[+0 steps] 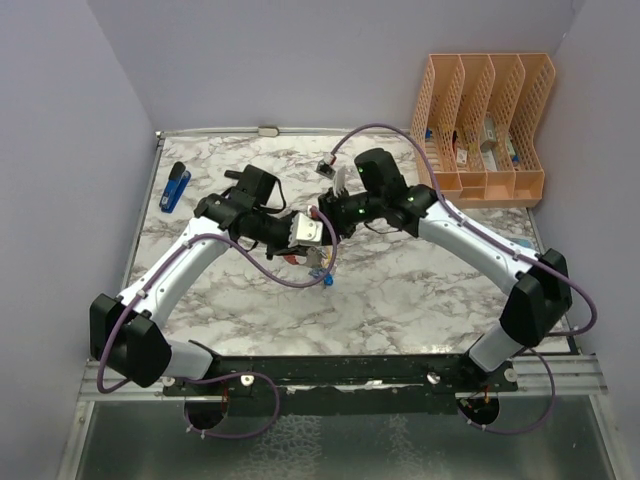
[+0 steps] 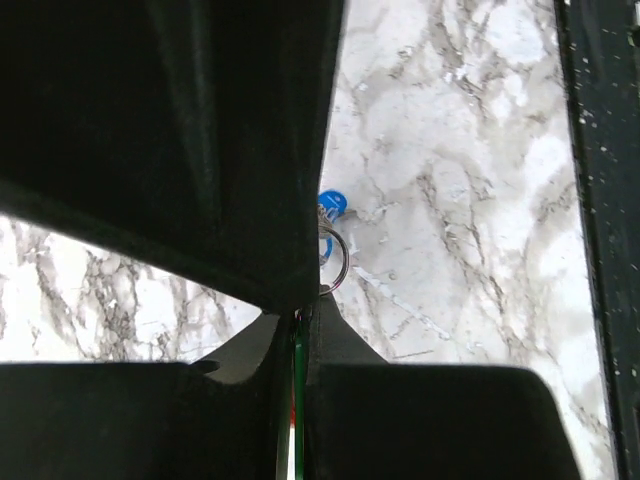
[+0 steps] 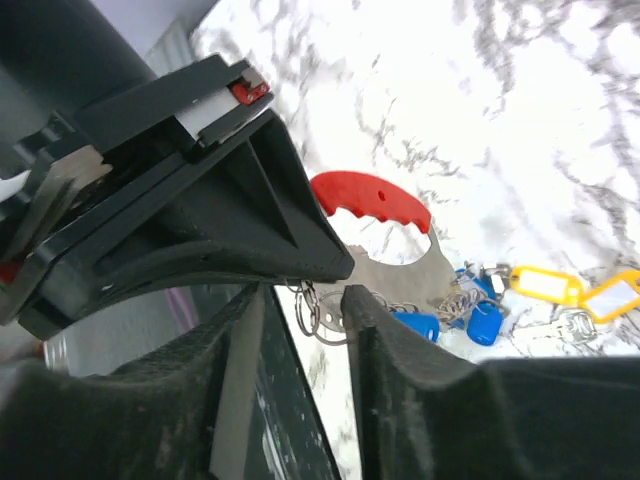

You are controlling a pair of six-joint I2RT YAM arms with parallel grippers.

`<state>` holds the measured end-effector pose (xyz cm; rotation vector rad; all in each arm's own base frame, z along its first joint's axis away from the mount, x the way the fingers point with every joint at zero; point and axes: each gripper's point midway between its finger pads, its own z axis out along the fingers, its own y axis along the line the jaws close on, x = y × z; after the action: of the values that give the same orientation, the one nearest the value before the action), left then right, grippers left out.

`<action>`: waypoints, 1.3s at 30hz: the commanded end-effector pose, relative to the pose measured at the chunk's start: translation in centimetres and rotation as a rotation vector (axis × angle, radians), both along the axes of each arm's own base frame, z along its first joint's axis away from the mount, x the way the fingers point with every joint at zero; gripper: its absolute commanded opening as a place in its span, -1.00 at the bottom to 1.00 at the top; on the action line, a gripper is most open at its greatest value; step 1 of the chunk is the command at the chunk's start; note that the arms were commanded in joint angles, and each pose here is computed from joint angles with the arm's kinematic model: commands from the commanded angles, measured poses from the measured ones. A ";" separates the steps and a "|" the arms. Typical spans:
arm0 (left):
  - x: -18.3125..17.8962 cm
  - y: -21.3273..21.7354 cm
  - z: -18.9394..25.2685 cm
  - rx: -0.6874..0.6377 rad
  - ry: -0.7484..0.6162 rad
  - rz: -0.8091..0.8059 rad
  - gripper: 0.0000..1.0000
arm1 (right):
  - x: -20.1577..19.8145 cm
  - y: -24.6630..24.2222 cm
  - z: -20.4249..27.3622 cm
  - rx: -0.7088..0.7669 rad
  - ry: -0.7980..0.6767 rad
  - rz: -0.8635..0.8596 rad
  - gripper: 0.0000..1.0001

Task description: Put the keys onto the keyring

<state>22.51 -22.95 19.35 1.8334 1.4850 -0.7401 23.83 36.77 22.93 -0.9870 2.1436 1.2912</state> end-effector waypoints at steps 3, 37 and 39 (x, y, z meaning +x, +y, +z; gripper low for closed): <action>2.2 -0.9 2.2 -0.101 -0.055 0.085 -1.00 | 5.1 -1.5 1.7 0.022 -0.137 -0.378 -0.19; 6.0 -1.6 3.6 -0.214 -0.018 0.318 -1.00 | 3.7 -3.8 2.8 0.424 0.106 -0.743 -0.64; 5.9 -1.7 3.6 -0.220 -0.010 0.313 -1.00 | 3.9 -3.7 2.8 0.425 0.105 -0.750 -0.64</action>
<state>28.47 -24.18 20.98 1.4268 1.6382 -0.6880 26.73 33.07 22.99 0.0113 2.0125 1.2783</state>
